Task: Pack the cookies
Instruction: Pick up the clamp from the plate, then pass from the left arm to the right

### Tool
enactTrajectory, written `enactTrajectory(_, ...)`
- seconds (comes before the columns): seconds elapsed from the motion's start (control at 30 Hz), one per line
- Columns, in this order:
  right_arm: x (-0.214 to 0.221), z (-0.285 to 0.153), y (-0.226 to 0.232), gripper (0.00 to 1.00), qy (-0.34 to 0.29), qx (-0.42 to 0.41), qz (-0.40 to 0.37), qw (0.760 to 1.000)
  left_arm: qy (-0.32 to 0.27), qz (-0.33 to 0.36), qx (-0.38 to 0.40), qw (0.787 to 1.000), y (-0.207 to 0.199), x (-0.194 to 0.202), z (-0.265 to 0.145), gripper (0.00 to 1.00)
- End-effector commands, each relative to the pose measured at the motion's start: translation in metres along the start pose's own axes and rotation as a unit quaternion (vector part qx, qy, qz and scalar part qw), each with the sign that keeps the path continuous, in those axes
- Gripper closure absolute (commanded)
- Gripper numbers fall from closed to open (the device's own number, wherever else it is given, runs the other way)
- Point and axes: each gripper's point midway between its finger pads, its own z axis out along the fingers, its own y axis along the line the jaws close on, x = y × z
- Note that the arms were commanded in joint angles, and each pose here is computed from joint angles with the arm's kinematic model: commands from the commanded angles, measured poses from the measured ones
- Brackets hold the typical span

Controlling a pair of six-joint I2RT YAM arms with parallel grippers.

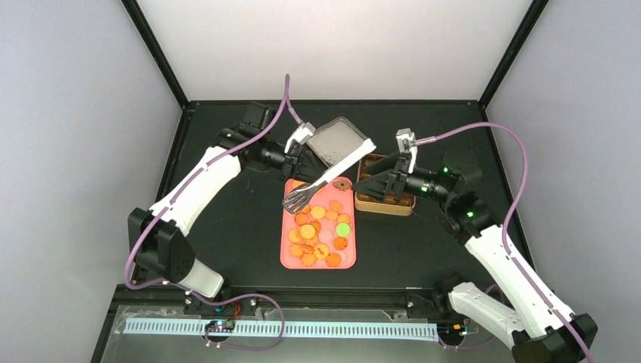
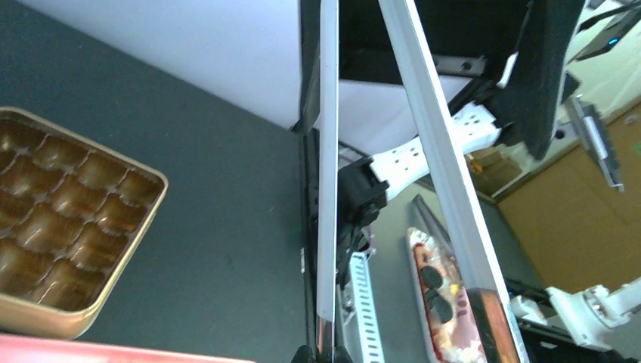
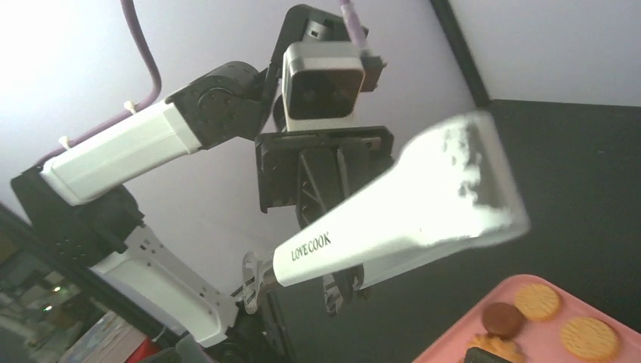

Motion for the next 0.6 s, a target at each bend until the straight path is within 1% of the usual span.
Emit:
enactTrajectory(0.0, -0.010, 0.015, 0.023, 0.01, -0.012, -0.056, -0.011, 0.998, -0.040, 0.013, 0.062, 0.997, -0.034, -0.025, -0.006, 0.99)
enactTrajectory(0.3, -0.017, 0.046, 0.043, 0.06, -0.021, -0.099, -0.016, 0.995, -0.055, 0.023, 0.058, 0.997, -0.043, -0.027, -0.008, 0.98)
enactTrajectory(0.47, -0.021, 0.059, 0.041, 0.10, -0.033, -0.096, -0.011, 0.995, -0.054, 0.021, 0.056, 0.997, -0.042, -0.025, -0.007, 0.99)
enactTrajectory(0.57, -0.026, 0.063, 0.036, 0.15, -0.047, -0.088, -0.005, 0.995, -0.055, 0.023, 0.055, 0.997, -0.044, -0.026, -0.007, 0.98)
